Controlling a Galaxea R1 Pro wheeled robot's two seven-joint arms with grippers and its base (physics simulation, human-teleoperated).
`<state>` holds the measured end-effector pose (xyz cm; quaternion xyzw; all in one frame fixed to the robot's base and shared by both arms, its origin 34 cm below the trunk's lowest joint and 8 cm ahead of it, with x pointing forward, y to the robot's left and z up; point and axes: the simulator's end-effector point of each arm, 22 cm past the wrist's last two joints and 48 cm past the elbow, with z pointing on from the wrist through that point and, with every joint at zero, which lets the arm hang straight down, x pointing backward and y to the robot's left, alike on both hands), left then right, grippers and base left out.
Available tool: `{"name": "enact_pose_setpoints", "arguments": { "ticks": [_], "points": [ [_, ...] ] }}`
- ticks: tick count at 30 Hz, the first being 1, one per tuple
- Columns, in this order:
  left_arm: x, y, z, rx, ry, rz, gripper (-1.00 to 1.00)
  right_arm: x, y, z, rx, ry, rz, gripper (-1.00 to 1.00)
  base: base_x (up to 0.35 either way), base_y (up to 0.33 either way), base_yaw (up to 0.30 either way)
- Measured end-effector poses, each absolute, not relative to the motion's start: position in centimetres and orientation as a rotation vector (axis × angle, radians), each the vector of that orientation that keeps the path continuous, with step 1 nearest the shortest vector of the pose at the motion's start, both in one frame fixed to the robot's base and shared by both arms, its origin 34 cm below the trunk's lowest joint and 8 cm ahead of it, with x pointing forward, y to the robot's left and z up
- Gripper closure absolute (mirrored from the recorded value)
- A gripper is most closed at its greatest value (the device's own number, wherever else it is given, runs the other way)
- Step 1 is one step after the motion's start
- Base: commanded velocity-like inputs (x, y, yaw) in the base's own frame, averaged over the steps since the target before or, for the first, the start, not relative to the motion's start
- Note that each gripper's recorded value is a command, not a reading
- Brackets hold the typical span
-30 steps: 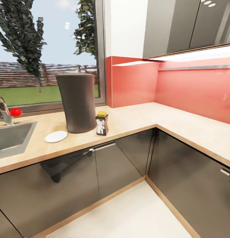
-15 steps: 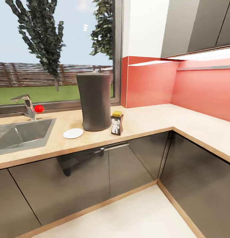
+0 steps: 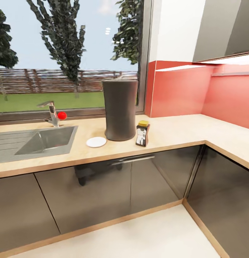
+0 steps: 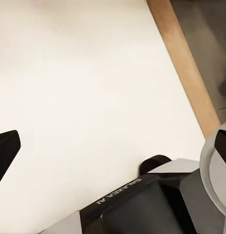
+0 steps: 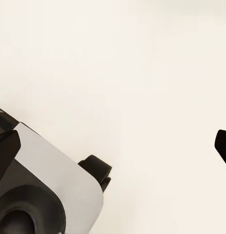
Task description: Set up a coffee station on the kitchen countertop: keep the coffee maker on the countertop, move the bottle of coffee from the kitchen shelf to the counter next to the coffee maker, place a paper coffee filter on top of the coffee maker, put the saucer next to the coffee maker with the coffee cup on the saucer, and place the electric kettle next to the coffee maker.
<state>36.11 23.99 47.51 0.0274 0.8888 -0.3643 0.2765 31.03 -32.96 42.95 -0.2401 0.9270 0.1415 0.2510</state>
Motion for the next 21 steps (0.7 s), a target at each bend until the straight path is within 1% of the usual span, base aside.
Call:
{"name": "enact_pose_setpoints", "arguments": {
  "ticks": [4,14,17,21],
  "points": [
    [36.1,24.0,47.51,0.074,2.387,-0.978,-1.0,31.04,-32.93,42.95,-0.654,2.522,0.385,-1.0,-0.057,0.105,0.159],
    [36.11,24.0,47.52,0.073,2.387,-0.978,-1.0,31.03,-32.89,42.93,-0.654,2.522,0.384,-1.0,-0.008,0.016,0.242],
    [36.12,24.0,47.52,0.073,2.387,-0.978,-1.0,31.01,-32.9,42.92,-0.654,2.523,0.384,-1.0,0.0,0.066,0.113],
    [36.13,24.01,47.53,0.073,2.387,-0.978,-1.0,31.01,-32.93,42.92,-0.653,2.523,0.383,-1.0,0.0,0.219,0.039]
  ]
}}
